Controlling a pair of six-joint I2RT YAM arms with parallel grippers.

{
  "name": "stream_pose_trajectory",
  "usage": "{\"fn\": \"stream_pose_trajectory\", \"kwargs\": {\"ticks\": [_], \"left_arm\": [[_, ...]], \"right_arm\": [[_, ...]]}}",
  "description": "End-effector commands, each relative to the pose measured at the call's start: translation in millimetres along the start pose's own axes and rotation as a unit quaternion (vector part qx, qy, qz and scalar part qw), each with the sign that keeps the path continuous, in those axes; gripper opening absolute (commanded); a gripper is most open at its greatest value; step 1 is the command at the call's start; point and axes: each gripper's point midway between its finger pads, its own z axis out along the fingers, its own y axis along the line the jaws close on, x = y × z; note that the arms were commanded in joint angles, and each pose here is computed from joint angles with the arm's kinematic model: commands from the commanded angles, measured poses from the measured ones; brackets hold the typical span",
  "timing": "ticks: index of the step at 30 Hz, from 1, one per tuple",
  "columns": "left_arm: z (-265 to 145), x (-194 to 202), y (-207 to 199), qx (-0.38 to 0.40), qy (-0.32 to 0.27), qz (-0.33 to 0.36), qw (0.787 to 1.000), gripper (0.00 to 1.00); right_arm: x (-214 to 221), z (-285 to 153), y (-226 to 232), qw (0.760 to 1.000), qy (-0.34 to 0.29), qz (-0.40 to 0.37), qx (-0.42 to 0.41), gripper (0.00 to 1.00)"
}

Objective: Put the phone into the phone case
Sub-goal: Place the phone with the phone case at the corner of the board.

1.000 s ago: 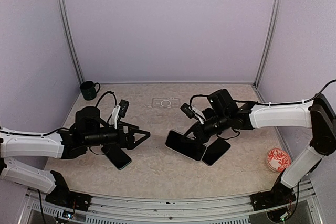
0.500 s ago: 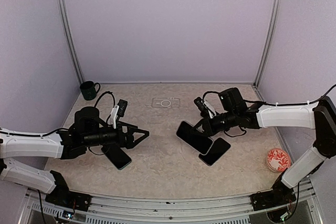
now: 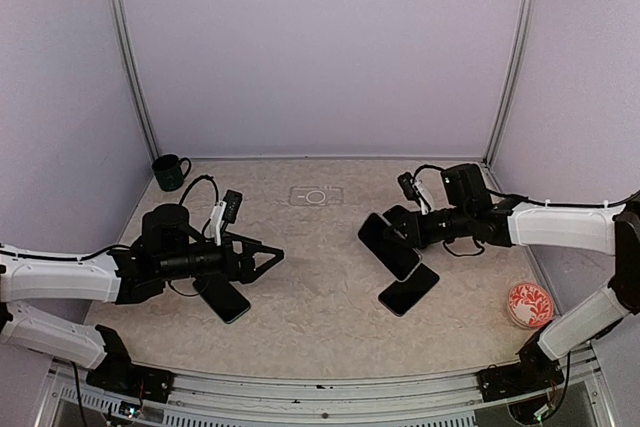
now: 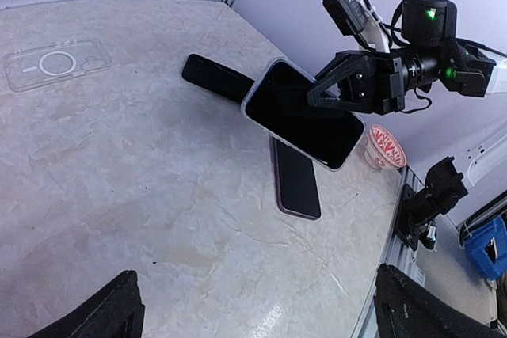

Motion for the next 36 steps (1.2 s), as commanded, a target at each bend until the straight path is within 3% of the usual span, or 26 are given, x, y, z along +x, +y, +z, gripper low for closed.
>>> {"fn": "stream_pose_trajectory", "kwargs": {"ticks": [1,29,36], "left_arm": [[-4.2,-9.1,3.7,-0.011,-0.021,-0.003,1.000,0.99],[-14.7,-9.1,32.7,-0.051,-0.039,-0.040,0.997,0.99],[-17.5,-8.1,34.4,-0.054,-0.041,-0.041,0.997,0.99]], "right_arm": [[-26.5,-13.5,6.8,0.998,-0.055,-0.006,-0.009,0.00],[-44.9,-25.2,-6.6,0.994,-0.108,0.029,0.010,0.00],[-49.4,-36.7,-22.0,0.989,-0.133,0.046,0.048,0.00]]}}
